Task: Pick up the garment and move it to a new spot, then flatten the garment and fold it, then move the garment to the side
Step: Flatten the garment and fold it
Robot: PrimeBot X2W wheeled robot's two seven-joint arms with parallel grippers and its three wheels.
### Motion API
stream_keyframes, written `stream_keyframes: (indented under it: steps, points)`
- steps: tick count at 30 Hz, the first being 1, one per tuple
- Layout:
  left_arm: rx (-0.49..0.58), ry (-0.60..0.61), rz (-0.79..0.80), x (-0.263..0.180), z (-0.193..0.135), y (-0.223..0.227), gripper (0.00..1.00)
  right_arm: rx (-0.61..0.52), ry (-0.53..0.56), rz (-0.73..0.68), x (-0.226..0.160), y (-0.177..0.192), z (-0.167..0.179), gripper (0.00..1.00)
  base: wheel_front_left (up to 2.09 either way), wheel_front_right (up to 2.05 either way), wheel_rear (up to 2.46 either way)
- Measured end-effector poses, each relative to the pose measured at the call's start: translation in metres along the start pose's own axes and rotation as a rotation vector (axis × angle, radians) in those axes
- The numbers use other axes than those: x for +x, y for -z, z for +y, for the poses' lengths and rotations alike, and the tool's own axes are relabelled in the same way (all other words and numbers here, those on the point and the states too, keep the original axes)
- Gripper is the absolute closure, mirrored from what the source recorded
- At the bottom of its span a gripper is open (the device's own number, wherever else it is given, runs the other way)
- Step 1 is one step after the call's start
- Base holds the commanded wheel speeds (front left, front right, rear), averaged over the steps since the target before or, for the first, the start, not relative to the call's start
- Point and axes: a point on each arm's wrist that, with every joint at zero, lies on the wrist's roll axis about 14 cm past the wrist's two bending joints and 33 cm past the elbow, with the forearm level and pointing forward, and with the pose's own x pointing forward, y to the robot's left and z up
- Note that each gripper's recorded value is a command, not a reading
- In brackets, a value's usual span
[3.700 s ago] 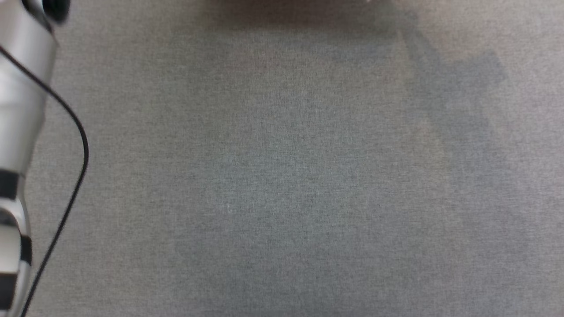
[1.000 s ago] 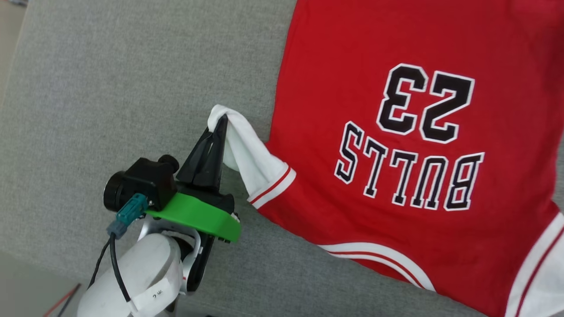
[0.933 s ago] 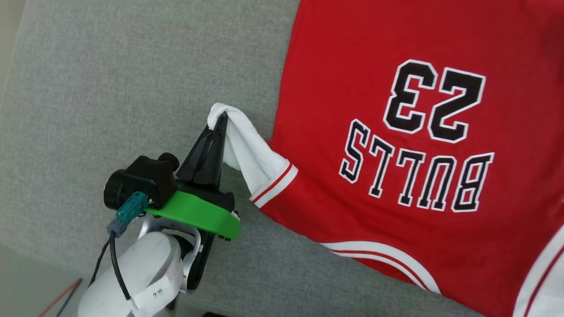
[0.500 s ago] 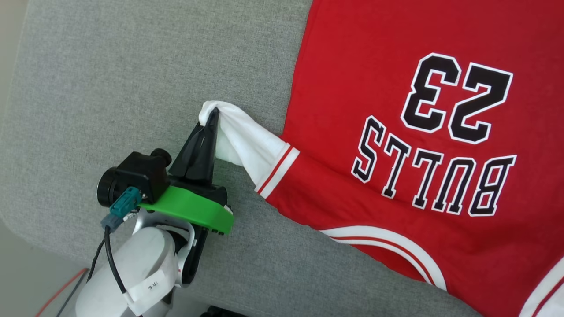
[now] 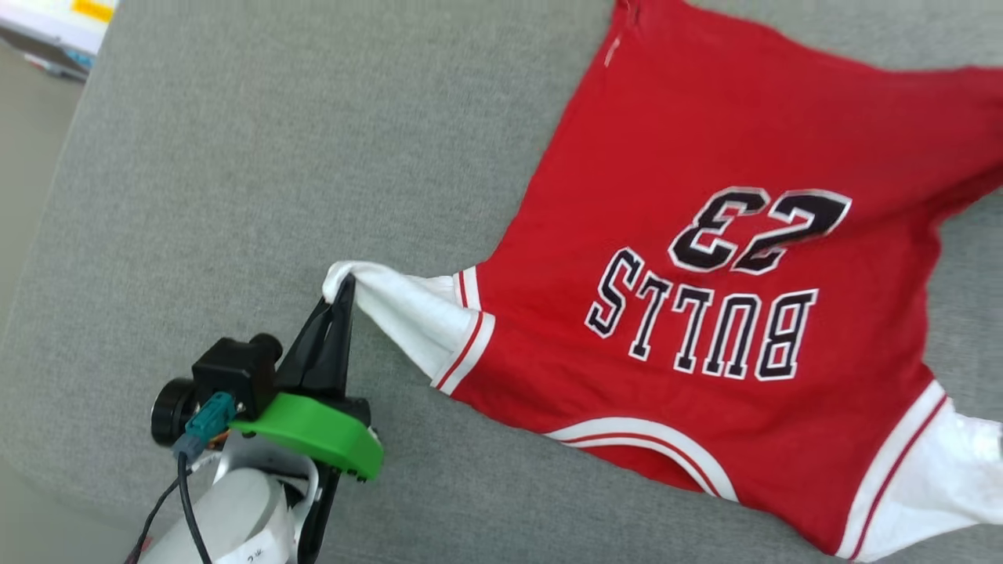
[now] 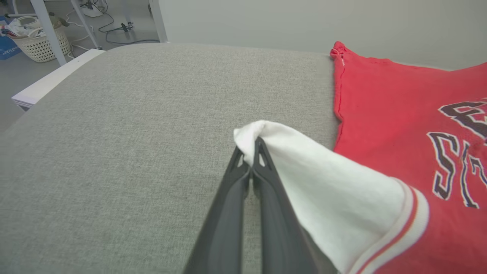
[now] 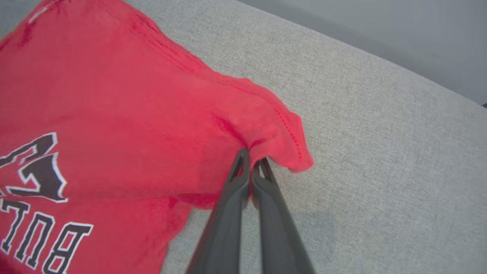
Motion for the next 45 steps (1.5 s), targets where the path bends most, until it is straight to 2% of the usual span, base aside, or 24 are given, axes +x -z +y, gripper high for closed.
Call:
stream_keyframes:
  steps: [4, 8, 15, 18, 19, 23, 25, 27, 28, 29, 30, 31, 36, 40, 45]
  points:
    - [0.002, 0.002, -0.014, -0.013, -0.001, -0.006, 1.0, -0.026, 0.002, -0.022, -0.04, 0.026, 0.0, 1.0, 0.0, 0.0, 0.0]
    - [0.002, 0.015, -0.026, -0.022, -0.006, -0.011, 1.0, 0.003, 0.018, -0.019, -0.077, 0.066, -0.004, 1.0, 0.0, 0.0, 0.0]
    - [0.001, 0.064, -0.05, -0.024, -0.023, -0.02, 1.0, 0.15, 0.084, 0.001, -0.133, 0.15, -0.013, 1.0, 0.0, 0.0, 0.0]
    - [0.004, 0.089, -0.056, -0.024, -0.031, -0.024, 1.0, 0.222, 0.082, 0.052, -0.148, 0.196, 0.001, 1.0, 0.0, 0.0, 0.0]
    - [0.003, 0.116, -0.069, -0.022, -0.04, -0.029, 1.0, 0.31, 0.085, 0.114, -0.159, 0.24, 0.016, 1.0, 0.0, 0.0, 0.0]
    - [-0.002, 0.137, -0.063, -0.021, -0.046, -0.029, 1.0, 0.412, 0.077, 0.223, -0.16, 0.294, 0.041, 1.0, 0.0, 0.0, 0.0]
    - [-0.002, 0.136, -0.056, -0.021, -0.046, -0.028, 1.0, 0.448, 0.062, 0.248, -0.156, 0.306, 0.053, 1.0, 0.0, 0.0, 0.0]
    - [-0.001, 0.132, -0.051, -0.021, -0.045, -0.026, 1.0, 0.452, 0.074, 0.226, -0.154, 0.304, 0.051, 1.0, 0.0, 0.0, 0.0]
    - [0.0, 0.131, -0.052, -0.022, -0.045, -0.027, 1.0, 0.458, 0.081, 0.207, -0.154, 0.301, 0.049, 0.78, 0.0, 0.0, 0.0]
    - [0.0, 0.13, -0.054, -0.022, -0.045, -0.028, 1.0, 0.464, 0.091, 0.175, -0.154, 0.296, 0.047, 0.52, 0.0, 0.0, 0.0]
    - [0.0, 0.132, -0.057, -0.022, -0.046, -0.029, 1.0, 0.459, 0.1, 0.141, -0.153, 0.289, 0.044, 0.04, 0.0, 0.0, 0.0]
    - [0.0, 0.134, -0.059, -0.022, -0.047, -0.029, 1.0, 0.452, 0.109, 0.112, -0.154, 0.281, 0.04, 0.0, 0.0, 0.0, 0.0]
    - [0.0, 0.138, -0.064, -0.025, -0.049, -0.032, 1.0, 0.377, 0.147, -0.115, -0.164, 0.21, 0.012, 0.0, 0.0, 0.0, 0.0]
    - [-0.002, 0.137, -0.061, -0.024, -0.049, -0.031, 1.0, 0.268, 0.17, -0.264, -0.174, 0.147, -0.007, 0.0, 0.0, 0.0, 0.0]
    - [0.004, 0.131, -0.061, -0.021, -0.048, -0.031, 1.0, 0.129, 0.136, -0.341, -0.171, 0.08, -0.007, 0.0, 0.0, 0.0, 0.0]
